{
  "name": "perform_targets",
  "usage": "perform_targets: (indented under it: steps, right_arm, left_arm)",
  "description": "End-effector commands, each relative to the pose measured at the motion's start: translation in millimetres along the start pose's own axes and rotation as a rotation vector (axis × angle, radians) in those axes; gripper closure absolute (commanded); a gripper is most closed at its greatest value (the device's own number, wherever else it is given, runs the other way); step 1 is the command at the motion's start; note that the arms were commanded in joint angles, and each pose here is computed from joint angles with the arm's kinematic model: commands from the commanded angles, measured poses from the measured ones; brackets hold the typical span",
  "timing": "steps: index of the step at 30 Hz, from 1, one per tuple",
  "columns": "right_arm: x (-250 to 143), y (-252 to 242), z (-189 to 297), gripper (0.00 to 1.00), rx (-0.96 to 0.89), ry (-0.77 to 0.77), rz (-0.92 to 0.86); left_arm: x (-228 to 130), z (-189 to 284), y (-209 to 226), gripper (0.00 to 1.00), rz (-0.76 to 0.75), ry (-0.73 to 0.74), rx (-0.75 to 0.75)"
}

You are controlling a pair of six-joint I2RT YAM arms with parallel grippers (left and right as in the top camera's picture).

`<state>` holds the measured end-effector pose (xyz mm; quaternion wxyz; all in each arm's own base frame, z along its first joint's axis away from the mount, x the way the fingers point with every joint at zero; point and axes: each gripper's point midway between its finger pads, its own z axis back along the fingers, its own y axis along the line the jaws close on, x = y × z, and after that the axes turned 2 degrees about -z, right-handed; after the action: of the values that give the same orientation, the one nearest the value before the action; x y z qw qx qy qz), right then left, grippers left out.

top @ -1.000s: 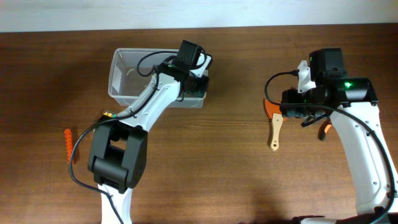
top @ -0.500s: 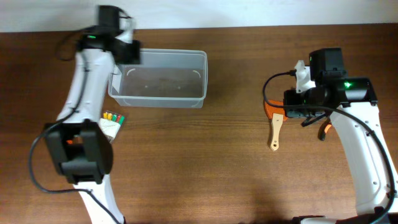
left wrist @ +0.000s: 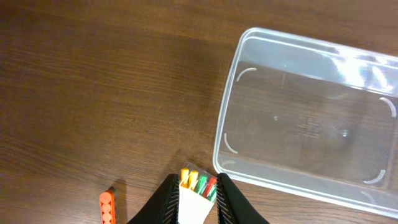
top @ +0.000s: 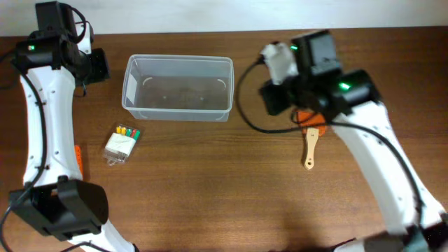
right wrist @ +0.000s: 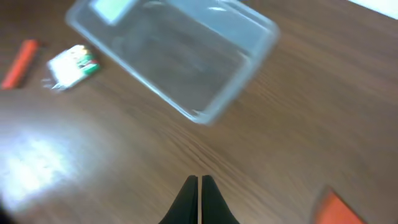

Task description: Pack container

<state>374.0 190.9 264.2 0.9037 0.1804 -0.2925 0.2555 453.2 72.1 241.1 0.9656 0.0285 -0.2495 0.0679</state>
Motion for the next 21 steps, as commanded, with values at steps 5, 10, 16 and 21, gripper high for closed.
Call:
perform_targets:
  steps: [5,10,16,21]
  right_arm:
    - [23.1,45.5,-90.5,0.96,0.225,0.032,0.176]
    - [22.0,40.9,-130.8,0.96,0.231,0.04,0.183]
    - [2.1,29.9,-166.8,0.96,0.228,0.108,0.158]
    - [-11.1,18.5,-185.8,0.96,0.188,0.154,0.147]
  left_arm:
    - [1.1,16.5,-1.3,0.81,-0.007,-0.02,-0.001]
    - [-0.3,16.5,-1.1,0.82,-0.007,-0.015,-0.001]
    - [-0.2,16.5,-1.4,0.81,-0.007,-0.015,-0.002]
    - [-0.2,16.5,-1.2,0.81,-0.007,-0.015,-0.002]
